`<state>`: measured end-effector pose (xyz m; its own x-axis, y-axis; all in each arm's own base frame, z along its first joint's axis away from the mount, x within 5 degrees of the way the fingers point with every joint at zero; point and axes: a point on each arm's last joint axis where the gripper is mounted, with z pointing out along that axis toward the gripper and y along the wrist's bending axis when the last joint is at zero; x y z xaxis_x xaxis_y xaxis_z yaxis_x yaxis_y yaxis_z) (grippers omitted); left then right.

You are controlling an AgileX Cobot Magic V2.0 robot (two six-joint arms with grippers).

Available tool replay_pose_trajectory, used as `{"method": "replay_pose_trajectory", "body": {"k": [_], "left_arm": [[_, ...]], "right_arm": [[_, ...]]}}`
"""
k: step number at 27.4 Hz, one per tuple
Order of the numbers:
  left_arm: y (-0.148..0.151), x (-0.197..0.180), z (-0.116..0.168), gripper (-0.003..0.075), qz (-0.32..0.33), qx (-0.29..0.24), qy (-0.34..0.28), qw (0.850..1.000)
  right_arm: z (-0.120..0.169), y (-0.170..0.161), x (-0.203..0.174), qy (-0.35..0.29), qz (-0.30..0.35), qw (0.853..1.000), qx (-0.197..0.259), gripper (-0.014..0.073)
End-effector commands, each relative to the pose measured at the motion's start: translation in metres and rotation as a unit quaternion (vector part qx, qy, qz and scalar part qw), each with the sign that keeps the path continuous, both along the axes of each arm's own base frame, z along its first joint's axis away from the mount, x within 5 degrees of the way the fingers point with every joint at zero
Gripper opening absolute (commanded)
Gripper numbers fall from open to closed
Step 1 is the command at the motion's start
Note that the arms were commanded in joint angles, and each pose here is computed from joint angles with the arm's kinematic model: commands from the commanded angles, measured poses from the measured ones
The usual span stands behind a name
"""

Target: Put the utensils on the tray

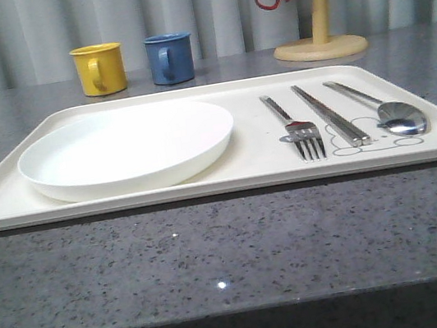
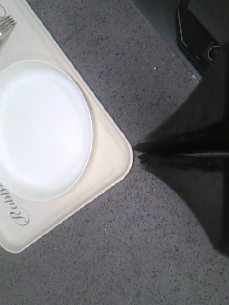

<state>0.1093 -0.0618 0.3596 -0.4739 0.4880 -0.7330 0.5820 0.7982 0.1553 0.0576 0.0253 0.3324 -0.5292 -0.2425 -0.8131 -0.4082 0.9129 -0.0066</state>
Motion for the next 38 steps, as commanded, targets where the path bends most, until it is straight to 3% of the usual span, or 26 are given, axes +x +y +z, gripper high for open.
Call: {"method": "replay_pose_trajectory", "body": {"k": [1,4,8,14,20,23,24,38], "left_arm": [[0.013,-0.009,0.015,-0.0018,0.028,-0.037,-0.070,0.996],[0.026,-0.021,0.015,-0.0018,0.058,-0.057,-0.116,0.990],[0.045,-0.046,0.001,-0.0018,0.110,-0.094,-0.221,0.964],[0.056,-0.066,-0.057,-0.0018,0.161,-0.118,-0.337,0.920],[0.058,-0.062,-0.120,-0.0018,0.195,-0.170,-0.405,0.877],[0.058,-0.057,-0.138,-0.0018,0.197,-0.178,-0.420,0.868],[0.058,-0.057,-0.139,-0.0018,0.203,-0.171,-0.406,0.875],[0.059,-0.057,-0.140,-0.0018,0.209,-0.169,-0.408,0.873]], "right_arm": [[0.012,0.000,0.004,-0.044,-0.003,0.999,0.013,-0.0069],[0.012,0.001,0.004,-0.044,-0.003,0.999,0.014,-0.0069],[0.012,0.001,0.004,-0.044,-0.003,0.999,0.014,-0.0069],[0.012,0.001,0.004,-0.044,-0.003,0.999,0.014,-0.0069],[0.012,0.001,0.004,-0.044,-0.003,0.999,0.014,-0.0069],[0.012,0.000,0.003,-0.042,-0.003,0.999,0.013,-0.0069],[0.012,0.000,0.003,-0.042,-0.003,0.999,0.013,-0.0069],[0.011,0.001,0.004,-0.039,-0.003,0.999,0.012,-0.0069]]}}
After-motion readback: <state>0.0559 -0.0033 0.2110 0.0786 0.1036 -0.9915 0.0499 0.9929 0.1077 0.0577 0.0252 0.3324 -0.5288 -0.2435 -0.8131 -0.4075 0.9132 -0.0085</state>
